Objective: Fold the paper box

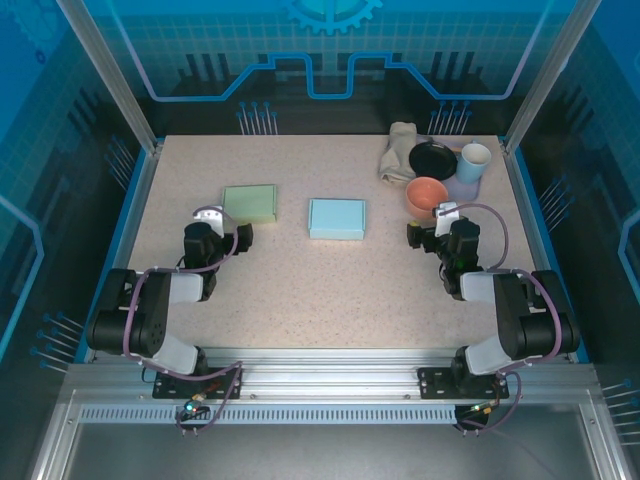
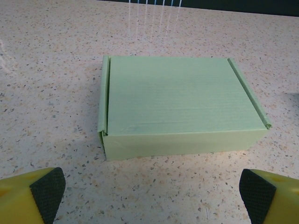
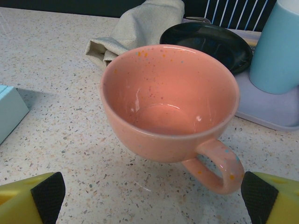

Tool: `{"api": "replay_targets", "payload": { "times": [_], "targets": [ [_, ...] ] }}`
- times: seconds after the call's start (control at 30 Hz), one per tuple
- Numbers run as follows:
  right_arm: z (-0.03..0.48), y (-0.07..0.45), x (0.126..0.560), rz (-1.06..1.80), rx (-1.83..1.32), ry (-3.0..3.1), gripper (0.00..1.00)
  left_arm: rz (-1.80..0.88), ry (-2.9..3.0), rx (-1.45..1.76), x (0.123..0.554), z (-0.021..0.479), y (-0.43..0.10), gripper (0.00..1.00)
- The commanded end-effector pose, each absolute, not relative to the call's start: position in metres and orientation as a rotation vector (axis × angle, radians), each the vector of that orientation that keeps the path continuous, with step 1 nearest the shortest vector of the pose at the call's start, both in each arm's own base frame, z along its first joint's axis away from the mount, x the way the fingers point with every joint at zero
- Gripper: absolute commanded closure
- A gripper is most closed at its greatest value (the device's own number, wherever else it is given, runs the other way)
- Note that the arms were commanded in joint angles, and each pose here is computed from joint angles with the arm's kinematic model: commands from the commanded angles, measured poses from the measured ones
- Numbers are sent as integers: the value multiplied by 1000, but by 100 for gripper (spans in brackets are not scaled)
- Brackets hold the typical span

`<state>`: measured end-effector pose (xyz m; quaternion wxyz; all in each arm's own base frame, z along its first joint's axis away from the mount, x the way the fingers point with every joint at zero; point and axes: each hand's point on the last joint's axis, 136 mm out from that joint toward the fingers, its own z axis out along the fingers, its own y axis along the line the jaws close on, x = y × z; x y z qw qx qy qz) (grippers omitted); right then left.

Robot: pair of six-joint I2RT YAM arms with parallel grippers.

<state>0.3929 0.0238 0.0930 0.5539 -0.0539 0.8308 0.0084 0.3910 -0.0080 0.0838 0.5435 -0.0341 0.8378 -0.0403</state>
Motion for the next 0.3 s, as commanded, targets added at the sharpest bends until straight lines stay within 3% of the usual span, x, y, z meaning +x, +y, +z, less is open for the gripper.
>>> {"api": "replay_targets", "payload": {
  "times": [0.0,0.27],
  "targets": [
    [94,28,397,18,-147,1961,0,-73,1978,-56,397,90,-9,1],
    [94,28,397,18,-145,1962,0,-80,1982,-55,398,90,-10,1]
  ]
}}
